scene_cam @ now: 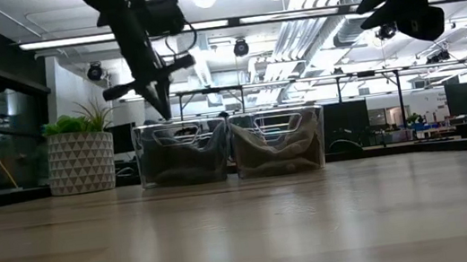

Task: Pick & Place hat
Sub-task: Put the gray cap into the left transparent bin

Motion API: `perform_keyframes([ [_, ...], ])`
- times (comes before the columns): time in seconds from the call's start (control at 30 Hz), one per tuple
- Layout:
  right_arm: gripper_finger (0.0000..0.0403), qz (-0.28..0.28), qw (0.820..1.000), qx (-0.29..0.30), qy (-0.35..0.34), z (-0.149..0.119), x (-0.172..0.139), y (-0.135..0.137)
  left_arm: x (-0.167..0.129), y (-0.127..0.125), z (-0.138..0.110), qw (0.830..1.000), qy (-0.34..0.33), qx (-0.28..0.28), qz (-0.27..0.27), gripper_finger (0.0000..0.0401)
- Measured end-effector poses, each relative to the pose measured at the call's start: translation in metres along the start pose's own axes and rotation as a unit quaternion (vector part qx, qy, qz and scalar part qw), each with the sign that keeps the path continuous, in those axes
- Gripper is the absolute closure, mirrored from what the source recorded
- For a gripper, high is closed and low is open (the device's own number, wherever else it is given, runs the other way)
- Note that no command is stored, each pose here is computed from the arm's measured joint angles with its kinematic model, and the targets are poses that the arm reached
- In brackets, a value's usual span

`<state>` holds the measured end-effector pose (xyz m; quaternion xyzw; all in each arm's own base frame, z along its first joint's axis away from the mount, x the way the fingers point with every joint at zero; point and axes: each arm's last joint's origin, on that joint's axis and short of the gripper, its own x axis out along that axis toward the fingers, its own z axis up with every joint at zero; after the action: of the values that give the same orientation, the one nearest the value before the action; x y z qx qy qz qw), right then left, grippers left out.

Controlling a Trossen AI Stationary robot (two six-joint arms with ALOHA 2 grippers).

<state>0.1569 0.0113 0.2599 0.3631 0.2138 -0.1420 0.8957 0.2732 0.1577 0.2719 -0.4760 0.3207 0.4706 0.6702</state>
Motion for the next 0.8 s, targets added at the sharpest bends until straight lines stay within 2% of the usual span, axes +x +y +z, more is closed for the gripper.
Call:
perform_keyframes([
  [0.27,0.0298,-0.004,1.0,0.001,0.003,-0.001,0.0,-0.001,0.032,-0.008,-0.005,0.999,0.035,-0.005,0.004,0.0401],
  [0.47,0.0298,-0.003,1.0,0.002,0.003,-0.001,0.0,-0.001,0.051,-0.014,-0.004,0.999,0.036,-0.023,-0.007,0.0401],
  [0.8,0.0298,-0.003,1.0,0.012,0.003,-0.001,0.0,-0.001,0.085,-0.011,-0.01,0.997,0.06,-0.025,0.037,0.0401],
])
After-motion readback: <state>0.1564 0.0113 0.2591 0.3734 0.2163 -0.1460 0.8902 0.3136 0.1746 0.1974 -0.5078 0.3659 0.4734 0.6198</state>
